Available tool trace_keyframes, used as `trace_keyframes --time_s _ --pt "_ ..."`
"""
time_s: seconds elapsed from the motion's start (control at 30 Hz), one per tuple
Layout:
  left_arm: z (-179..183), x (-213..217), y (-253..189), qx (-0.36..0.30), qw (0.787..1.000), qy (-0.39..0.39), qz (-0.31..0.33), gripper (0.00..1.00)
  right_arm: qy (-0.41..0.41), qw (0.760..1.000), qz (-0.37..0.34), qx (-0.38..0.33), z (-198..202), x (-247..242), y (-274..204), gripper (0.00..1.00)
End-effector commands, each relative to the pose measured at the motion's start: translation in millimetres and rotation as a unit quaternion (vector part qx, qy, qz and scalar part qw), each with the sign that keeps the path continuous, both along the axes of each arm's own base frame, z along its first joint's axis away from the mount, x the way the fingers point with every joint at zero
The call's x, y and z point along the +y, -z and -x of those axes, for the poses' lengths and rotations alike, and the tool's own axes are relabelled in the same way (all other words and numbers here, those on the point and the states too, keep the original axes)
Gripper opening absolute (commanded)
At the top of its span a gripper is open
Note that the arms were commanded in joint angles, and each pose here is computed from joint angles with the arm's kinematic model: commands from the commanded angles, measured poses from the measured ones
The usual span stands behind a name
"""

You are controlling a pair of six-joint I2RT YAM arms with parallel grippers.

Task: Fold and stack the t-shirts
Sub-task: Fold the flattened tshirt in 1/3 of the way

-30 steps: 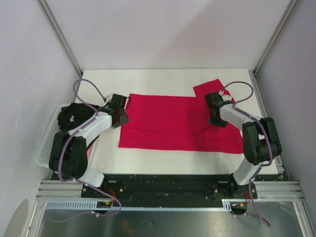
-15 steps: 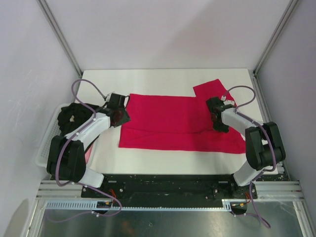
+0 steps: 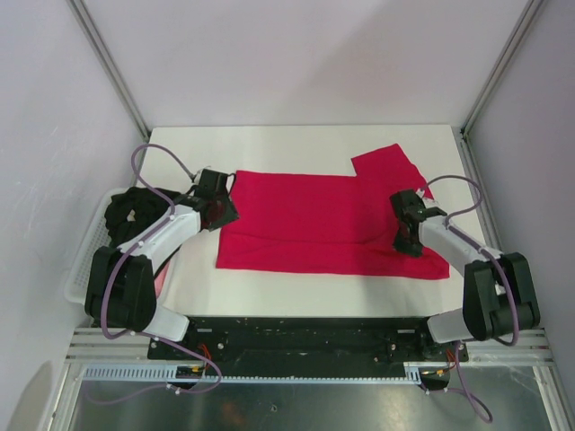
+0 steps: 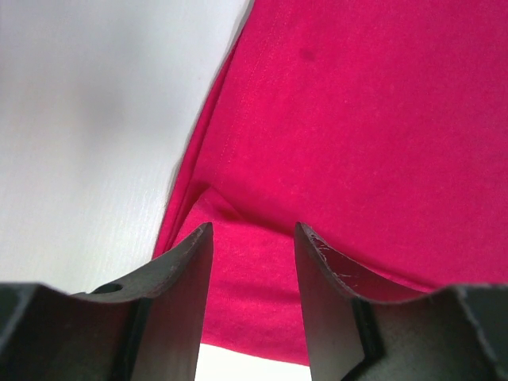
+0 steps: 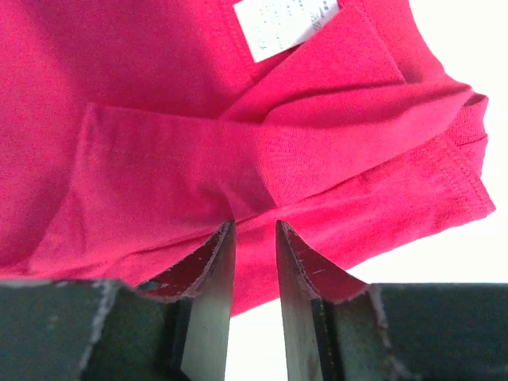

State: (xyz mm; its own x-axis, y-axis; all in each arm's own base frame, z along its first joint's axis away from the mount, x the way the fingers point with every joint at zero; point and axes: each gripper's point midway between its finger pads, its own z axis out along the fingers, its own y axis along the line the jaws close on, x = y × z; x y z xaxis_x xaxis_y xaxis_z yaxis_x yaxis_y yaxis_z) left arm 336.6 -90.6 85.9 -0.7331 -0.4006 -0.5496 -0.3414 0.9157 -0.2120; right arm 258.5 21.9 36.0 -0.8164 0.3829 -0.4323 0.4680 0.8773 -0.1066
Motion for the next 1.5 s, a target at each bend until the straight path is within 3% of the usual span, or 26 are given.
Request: trace_keyframes --time_s 0.0,0.2,0.47,0.87,0.97,1.23,1.47 --pt "-6 -2 -18 -0.035 0.999 0.015 0.002 0.50 -0.003 0.995 -0.039 -0.093 -25 15 -44 0.33" --pt "-7 -1 -18 -0.036 0.999 0.015 0.001 0.50 -0.023 0.987 -0.038 -0.152 -53 25 -75 0.37" --pt "-7 2 -16 -0.032 0.999 0.016 -0.005 0.50 -0.047 0.992 -0.016 -0.112 -84 39 -38 0.38" --pt "-7 4 -8 -0.023 1.000 0.016 -0.007 0.50 -0.048 0.996 0.011 -0.076 -89 36 -4 0.38" --pt "-7 4 -7 -0.023 1.000 0.015 -0.007 0.50 -0.049 0.996 0.011 -0.078 -91 36 -3 0.34" --pt "-7 5 -5 -0.021 1.000 0.015 -0.005 0.50 -0.060 0.993 0.000 -0.099 -101 42 -11 0.04" --pt "-7 6 -5 -0.021 1.000 0.014 -0.003 0.50 -0.065 0.991 -0.001 -0.115 -107 44 -23 0.00"
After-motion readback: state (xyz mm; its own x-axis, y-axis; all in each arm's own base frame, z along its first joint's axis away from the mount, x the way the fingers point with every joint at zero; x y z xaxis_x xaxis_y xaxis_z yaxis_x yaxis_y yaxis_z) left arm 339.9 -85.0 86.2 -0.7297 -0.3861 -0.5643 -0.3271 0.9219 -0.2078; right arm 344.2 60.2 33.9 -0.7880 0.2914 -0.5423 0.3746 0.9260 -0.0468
